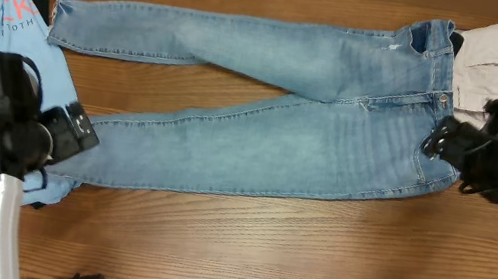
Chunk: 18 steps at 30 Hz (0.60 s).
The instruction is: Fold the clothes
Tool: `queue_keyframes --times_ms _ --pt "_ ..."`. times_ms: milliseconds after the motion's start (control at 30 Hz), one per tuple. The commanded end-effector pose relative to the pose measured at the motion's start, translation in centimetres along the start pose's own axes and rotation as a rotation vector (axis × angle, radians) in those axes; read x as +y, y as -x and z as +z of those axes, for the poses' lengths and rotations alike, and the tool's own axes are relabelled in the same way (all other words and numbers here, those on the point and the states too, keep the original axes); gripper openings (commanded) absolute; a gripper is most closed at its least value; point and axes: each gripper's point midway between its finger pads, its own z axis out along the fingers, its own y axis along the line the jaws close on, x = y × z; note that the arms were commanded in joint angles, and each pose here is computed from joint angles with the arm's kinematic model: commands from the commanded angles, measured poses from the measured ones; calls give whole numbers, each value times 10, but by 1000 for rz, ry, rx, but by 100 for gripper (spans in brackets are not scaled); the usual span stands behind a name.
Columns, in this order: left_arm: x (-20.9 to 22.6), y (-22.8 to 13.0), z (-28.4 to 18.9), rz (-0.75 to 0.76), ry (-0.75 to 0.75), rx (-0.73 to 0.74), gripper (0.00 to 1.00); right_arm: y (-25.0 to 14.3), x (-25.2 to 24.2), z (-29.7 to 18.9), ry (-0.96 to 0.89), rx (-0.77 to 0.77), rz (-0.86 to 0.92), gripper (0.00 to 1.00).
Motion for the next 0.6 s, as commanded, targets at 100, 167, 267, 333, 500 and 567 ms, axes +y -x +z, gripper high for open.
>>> queue_keyframes --times_ms 100,167,267,333,500,567 --pt "36 -55 96 -382 156 68 92 -26 -18 79 -13 35 490 72" --pt "47 -64 105 -470 210 61 91 -35 -31 96 -66 27 615 67" --pt "67 -74 114 -576 308 15 89 -40 -37 117 -55 7 618 67" --pt "70 -69 122 -590 309 -35 86 -39 -36 124 -32 -6 557 67" --pt "65 -27 129 -539 244 -217 84 -27 -19 129 64 -26 329 67" --pt "60 -13 128 -462 221 -257 85 -26 -19 129 66 -31 325 66"
